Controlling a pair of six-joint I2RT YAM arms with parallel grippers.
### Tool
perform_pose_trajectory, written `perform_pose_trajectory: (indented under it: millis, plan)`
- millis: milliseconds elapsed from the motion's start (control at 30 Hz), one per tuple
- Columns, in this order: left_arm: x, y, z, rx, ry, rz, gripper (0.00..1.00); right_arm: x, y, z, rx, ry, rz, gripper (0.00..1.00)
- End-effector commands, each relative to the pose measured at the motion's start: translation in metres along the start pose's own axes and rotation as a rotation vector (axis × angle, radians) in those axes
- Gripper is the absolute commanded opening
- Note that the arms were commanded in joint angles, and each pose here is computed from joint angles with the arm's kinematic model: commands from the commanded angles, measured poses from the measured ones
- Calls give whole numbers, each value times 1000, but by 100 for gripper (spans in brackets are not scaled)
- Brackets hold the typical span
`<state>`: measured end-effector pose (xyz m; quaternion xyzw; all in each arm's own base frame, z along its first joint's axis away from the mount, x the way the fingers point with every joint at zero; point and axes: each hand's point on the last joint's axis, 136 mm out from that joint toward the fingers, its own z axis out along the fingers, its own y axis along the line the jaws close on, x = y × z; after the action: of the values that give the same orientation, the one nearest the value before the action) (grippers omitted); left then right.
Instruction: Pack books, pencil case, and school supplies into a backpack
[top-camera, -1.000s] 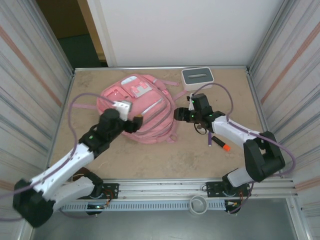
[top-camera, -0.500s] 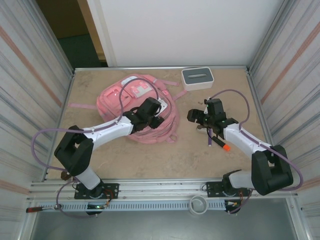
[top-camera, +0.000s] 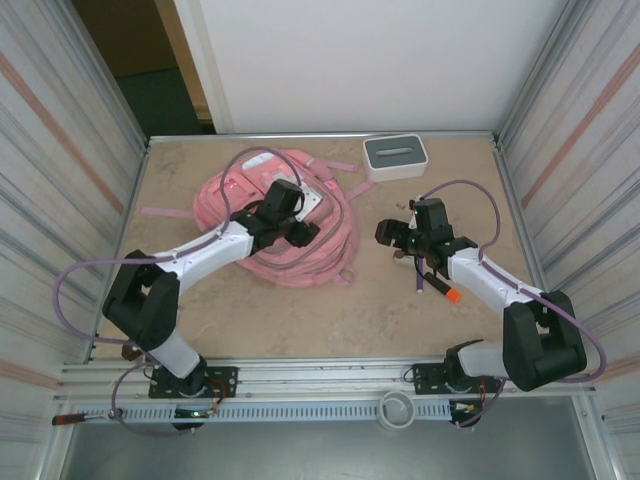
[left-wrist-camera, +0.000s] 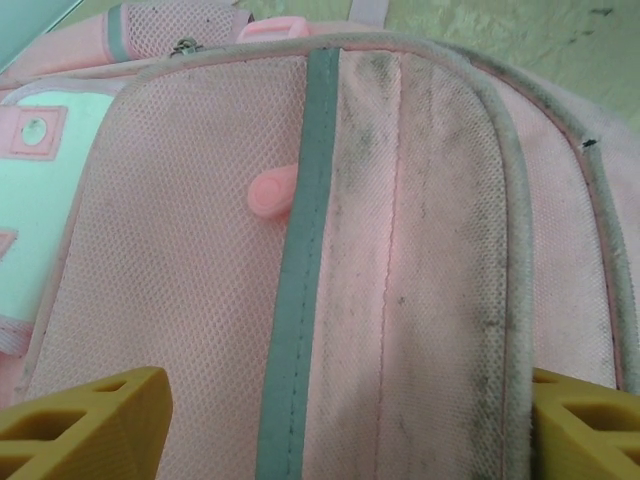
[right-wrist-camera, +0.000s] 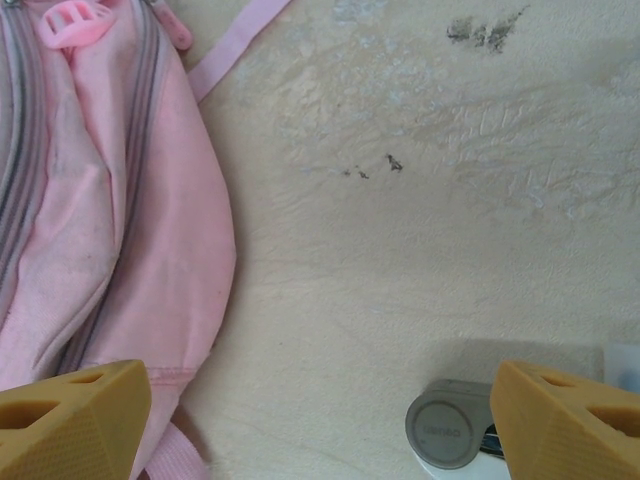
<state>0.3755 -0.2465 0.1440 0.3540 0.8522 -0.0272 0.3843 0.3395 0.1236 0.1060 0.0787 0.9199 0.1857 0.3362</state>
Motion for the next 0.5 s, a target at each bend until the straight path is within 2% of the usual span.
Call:
perform_pose_trajectory:
  millis: [0,233,467]
  plan:
    - [-26,13,-23,43,-83,-79,79,10,-10,0,28,20,25,87]
    - [-24,25,-22,63,-80,-120,79,19,-24,-3,97,47,29,87]
    - [-19,35,-25,36,-77,-135,58,32,-63,-21,317,77,59,85]
